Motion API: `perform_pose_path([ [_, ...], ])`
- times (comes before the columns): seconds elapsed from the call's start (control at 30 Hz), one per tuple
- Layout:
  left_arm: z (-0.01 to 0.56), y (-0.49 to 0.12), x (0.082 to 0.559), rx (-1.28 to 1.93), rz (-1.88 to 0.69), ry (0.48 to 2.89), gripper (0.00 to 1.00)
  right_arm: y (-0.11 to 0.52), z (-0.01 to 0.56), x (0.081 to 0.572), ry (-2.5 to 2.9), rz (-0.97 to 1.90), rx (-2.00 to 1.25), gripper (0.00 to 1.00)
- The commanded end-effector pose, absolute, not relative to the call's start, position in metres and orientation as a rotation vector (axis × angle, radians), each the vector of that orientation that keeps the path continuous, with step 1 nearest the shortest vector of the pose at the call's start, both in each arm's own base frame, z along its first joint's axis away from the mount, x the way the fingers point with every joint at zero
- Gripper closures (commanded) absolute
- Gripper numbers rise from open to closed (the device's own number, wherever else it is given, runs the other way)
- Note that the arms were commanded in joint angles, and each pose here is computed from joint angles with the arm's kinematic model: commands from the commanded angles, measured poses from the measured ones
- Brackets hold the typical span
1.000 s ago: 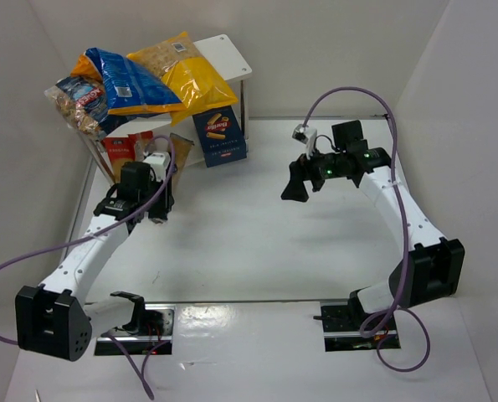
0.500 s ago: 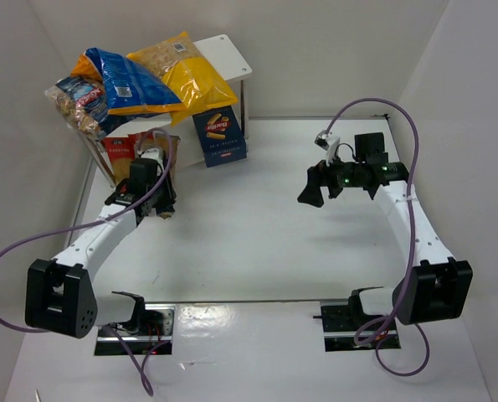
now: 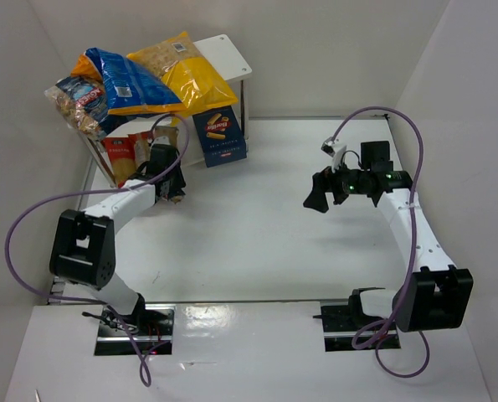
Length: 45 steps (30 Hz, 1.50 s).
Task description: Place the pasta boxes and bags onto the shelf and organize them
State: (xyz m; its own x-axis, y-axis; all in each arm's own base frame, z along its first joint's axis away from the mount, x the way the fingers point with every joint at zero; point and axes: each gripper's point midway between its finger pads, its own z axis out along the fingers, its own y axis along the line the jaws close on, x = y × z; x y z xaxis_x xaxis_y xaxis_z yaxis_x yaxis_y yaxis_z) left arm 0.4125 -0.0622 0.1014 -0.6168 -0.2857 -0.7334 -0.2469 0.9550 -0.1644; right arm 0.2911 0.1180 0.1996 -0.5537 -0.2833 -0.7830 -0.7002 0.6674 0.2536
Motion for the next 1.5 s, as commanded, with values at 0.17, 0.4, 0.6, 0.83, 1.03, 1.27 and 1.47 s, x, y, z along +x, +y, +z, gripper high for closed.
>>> perform_pose_path([
  [0.17, 0.182, -0.056, 0.494, -0.472, -0.041, 1.931, 1.00, 0.111, 0.198, 0.302, 2.099, 0.692, -0.762, 0.02],
  [0.4, 0.175, -0.056, 0.511, -0.493, -0.014, 1.952, 1.00, 0.110, 0.191, 0.303, 2.116, 0.696, -0.776, 0.02],
  [0.6, 0.170, -0.054, 0.517, -0.505, 0.017, 1.961, 1.00, 0.110, 0.188, 0.301, 2.124, 0.701, -0.775, 0.02],
  [0.83, 0.163, -0.052, 0.517, -0.500, 0.036, 1.968, 0.94, 0.110, 0.187, 0.300, 2.127, 0.701, -0.782, 0.02],
  [1.03, 0.151, -0.053, 0.516, -0.473, 0.053, 2.004, 0.70, 0.110, 0.187, 0.300, 2.122, 0.696, -0.791, 0.02],
  [1.27, 0.147, -0.047, 0.517, -0.474, 0.069, 2.012, 0.65, 0.110, 0.187, 0.300, 2.122, 0.696, -0.791, 0.02],
  [1.47, 0.142, -0.036, 0.518, -0.472, 0.097, 2.022, 0.54, 0.110, 0.187, 0.300, 2.122, 0.696, -0.791, 0.02],
])
